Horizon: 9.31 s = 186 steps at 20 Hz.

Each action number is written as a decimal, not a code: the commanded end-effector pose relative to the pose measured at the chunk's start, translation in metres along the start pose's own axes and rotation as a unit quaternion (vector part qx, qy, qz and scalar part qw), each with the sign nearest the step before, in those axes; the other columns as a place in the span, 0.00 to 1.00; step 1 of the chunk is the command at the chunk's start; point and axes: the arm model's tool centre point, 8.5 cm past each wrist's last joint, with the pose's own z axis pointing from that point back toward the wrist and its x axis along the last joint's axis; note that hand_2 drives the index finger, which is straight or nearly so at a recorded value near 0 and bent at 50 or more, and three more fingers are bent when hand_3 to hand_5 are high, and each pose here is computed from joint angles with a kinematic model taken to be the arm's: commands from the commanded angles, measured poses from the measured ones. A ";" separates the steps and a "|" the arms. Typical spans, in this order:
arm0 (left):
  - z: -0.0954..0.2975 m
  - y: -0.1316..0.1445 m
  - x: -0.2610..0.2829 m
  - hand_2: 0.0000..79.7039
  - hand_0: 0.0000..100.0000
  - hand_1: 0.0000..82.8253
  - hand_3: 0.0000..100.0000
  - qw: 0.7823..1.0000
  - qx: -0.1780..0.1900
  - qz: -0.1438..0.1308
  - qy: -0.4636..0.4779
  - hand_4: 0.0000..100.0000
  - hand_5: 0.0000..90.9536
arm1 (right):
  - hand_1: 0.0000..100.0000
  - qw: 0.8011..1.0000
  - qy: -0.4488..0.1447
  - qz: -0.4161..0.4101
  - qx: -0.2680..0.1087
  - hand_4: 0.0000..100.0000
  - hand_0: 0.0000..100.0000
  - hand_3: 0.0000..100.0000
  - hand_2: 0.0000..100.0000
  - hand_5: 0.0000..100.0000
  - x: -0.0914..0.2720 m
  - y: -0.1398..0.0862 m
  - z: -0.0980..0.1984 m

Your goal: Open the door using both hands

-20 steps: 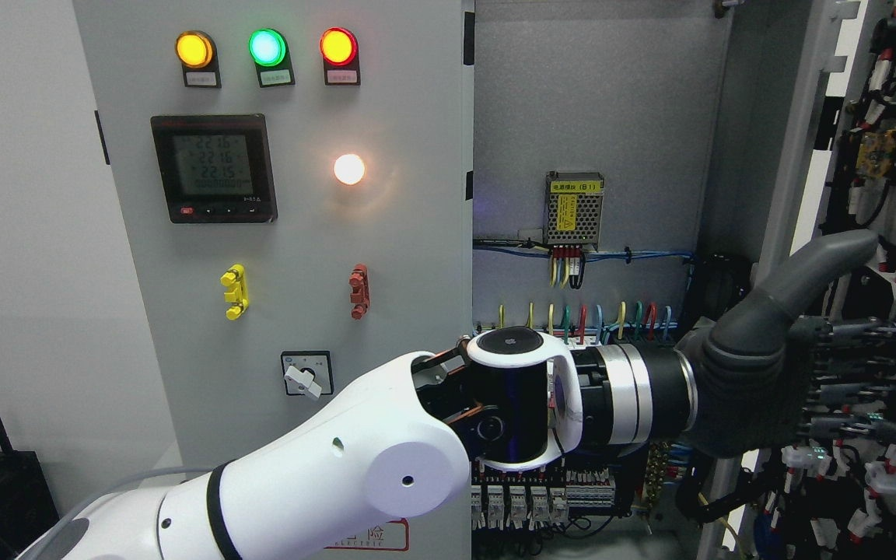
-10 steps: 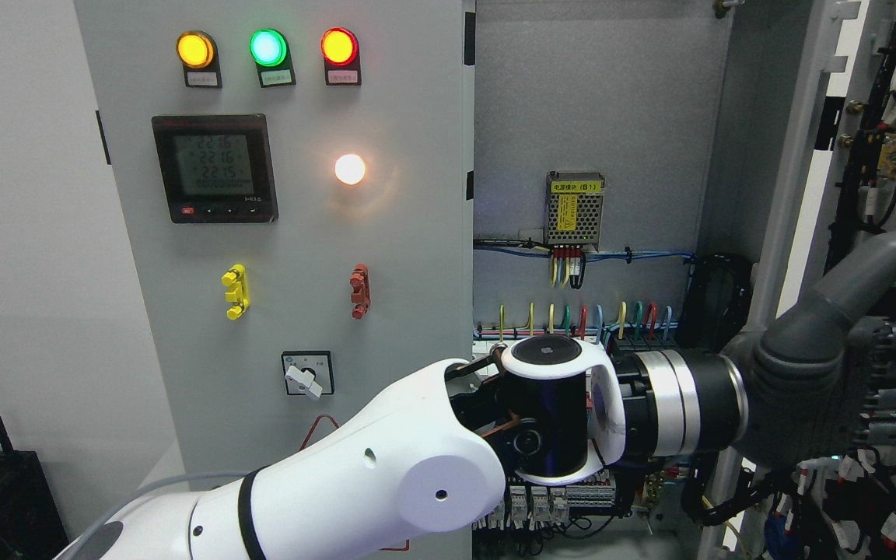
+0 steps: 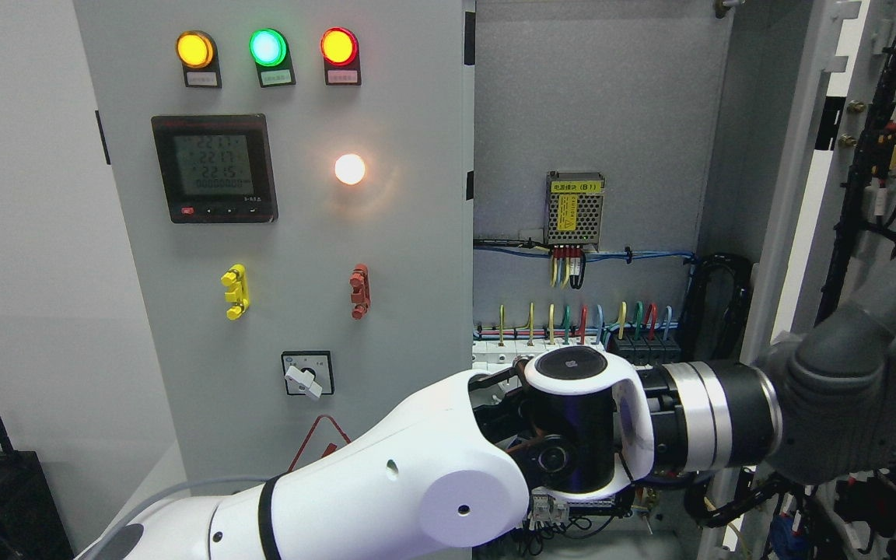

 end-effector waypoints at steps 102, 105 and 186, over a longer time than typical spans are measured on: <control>0.495 -0.243 -0.655 0.00 0.00 0.00 0.00 0.731 0.480 0.373 0.309 0.00 0.00 | 0.00 1.000 0.000 0.000 0.000 0.00 0.38 0.00 0.00 0.00 0.000 0.000 0.000; 0.482 -0.269 -0.681 0.00 0.00 0.00 0.00 0.711 0.497 0.387 0.312 0.00 0.00 | 0.00 1.000 0.000 0.000 0.000 0.00 0.38 0.00 0.00 0.00 0.000 0.000 0.000; 0.442 -0.320 -0.716 0.00 0.00 0.00 0.00 0.571 0.502 0.451 0.467 0.00 0.00 | 0.00 0.792 -0.583 0.179 0.026 0.00 0.38 0.00 0.00 0.00 0.142 0.013 0.278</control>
